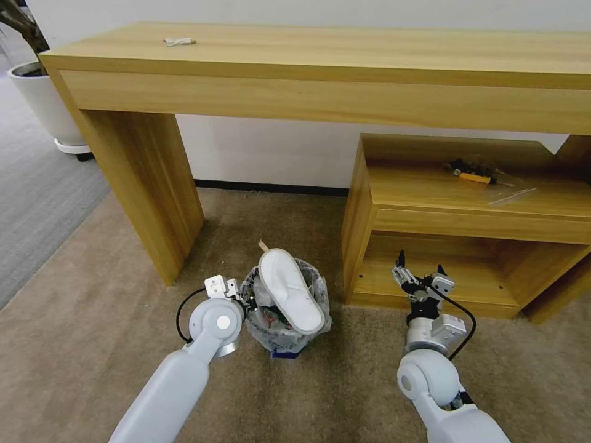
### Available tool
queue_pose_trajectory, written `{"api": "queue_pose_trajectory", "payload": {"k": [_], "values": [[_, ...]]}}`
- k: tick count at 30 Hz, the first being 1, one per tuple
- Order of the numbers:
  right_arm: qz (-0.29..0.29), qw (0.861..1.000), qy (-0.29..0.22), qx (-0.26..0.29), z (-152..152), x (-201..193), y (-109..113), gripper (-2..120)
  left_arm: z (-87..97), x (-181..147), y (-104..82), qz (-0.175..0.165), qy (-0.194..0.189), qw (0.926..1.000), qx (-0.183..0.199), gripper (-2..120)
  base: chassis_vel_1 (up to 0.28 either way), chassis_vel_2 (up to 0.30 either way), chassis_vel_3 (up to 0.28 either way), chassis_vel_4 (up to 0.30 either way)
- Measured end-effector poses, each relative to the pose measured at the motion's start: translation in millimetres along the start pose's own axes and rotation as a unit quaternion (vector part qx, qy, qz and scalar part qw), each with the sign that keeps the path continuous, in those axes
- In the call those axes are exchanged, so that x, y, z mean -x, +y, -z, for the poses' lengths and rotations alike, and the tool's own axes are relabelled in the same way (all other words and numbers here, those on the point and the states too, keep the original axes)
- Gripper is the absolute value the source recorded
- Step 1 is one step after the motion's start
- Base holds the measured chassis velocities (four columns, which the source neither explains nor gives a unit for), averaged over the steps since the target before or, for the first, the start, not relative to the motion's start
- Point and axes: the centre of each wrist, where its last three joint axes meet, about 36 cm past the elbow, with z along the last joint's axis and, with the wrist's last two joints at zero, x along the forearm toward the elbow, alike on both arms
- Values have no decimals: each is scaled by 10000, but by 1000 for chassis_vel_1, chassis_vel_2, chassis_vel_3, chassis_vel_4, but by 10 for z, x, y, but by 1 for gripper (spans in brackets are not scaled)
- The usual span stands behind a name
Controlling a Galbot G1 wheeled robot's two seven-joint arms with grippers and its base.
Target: Pick up the trash bin and place the garbage on the floor into it.
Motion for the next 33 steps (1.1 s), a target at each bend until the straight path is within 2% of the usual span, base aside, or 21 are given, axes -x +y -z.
{"api": "queue_pose_trajectory", "payload": {"k": [8, 11, 12, 13, 20, 22, 24, 25, 28, 29, 32, 33], "values": [[1, 10000, 5, -9, -16, -19, -7, 100, 9, 43, -24, 48, -23, 10000, -21, 1, 0, 0, 0, 0], [-5, 10000, 16, -18, -24, -35, -23, 100, -1, 19, -49, 80, -109, 9999, -1, 15, 0, 0, 0, 0], [-5, 10000, 16, -18, -24, -35, -23, 100, -1, 19, -49, 80, -109, 9999, -1, 15, 0, 0, 0, 0], [-8, 10000, 18, -17, -27, -39, -24, 100, -3, 8, -59, 70, -140, 9999, 14, 20, 0, 0, 0, 0], [-20, 10000, 6, -23, -26, -30, -30, 100, 46, -123, -144, -75, -425, 9991, 35, 49, 0, 0, 0, 0], [-21, 10000, 3, -25, -24, -29, -32, 100, 65, -139, -149, -78, -486, 9988, 44, 52, 0, 0, 0, 0], [-27, 10000, -1, -29, -21, -28, -39, 100, 96, -163, -147, -79, -588, 9982, 61, 64, 0, 0, 0, 0], [-27, 10000, -1, -29, -21, -28, -39, 100, 96, -163, -147, -79, -588, 9982, 61, 64, 0, 0, 0, 0], [-47, 10000, -3, -40, -20, -24, -57, 100, 151, -199, -112, -53, -751, 9971, 98, 77, 0, 0, 0, 0], [-47, 10000, -3, -40, -20, -24, -57, 100, 151, -199, -112, -53, -751, 9971, 98, 77, 0, 0, 0, 0], [-82, 10000, -11, 35, 7, 14, -59, 100, 203, -218, -44, 9, -966, 9951, 186, 91, 0, 0, 0, 0], [-82, 10000, -11, 35, 7, 14, -59, 100, 203, -218, -44, 9, -966, 9951, 186, 91, 0, 0, 0, 0]]}}
